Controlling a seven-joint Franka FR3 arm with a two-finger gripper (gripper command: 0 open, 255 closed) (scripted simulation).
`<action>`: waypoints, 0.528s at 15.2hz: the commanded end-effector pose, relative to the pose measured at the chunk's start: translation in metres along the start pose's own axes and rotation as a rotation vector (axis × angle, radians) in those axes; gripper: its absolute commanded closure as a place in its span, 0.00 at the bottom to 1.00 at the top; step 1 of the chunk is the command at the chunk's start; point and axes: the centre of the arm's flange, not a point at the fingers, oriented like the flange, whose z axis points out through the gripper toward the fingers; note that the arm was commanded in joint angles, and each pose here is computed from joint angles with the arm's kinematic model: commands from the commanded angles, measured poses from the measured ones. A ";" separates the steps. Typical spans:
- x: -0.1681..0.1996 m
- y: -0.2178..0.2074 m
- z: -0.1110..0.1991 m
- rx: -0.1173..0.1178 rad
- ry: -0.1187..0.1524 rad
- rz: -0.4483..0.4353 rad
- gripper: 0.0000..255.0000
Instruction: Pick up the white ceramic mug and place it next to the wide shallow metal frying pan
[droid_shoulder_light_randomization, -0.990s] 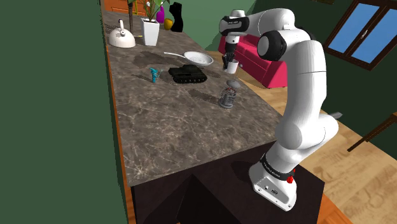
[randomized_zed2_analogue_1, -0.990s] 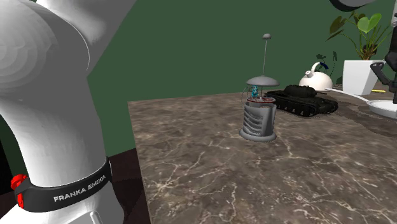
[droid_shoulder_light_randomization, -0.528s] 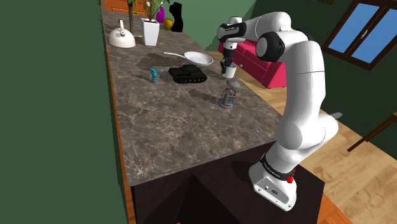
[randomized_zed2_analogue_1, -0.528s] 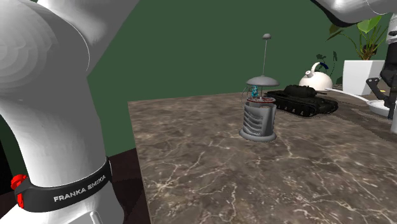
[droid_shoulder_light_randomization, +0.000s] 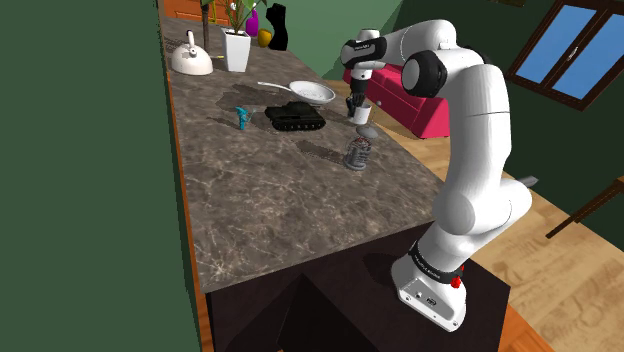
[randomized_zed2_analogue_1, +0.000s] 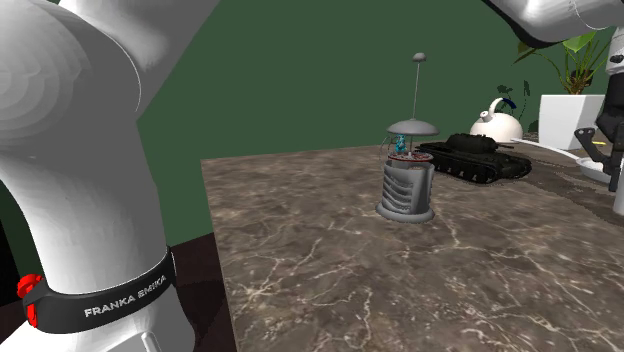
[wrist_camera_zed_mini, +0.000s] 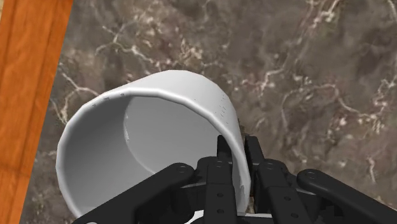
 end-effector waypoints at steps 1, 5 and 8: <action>0.000 0.000 0.000 0.000 0.000 0.000 1.00; 0.000 0.000 0.000 0.000 0.000 0.000 0.00; 0.000 0.000 -0.013 0.000 0.000 0.000 0.00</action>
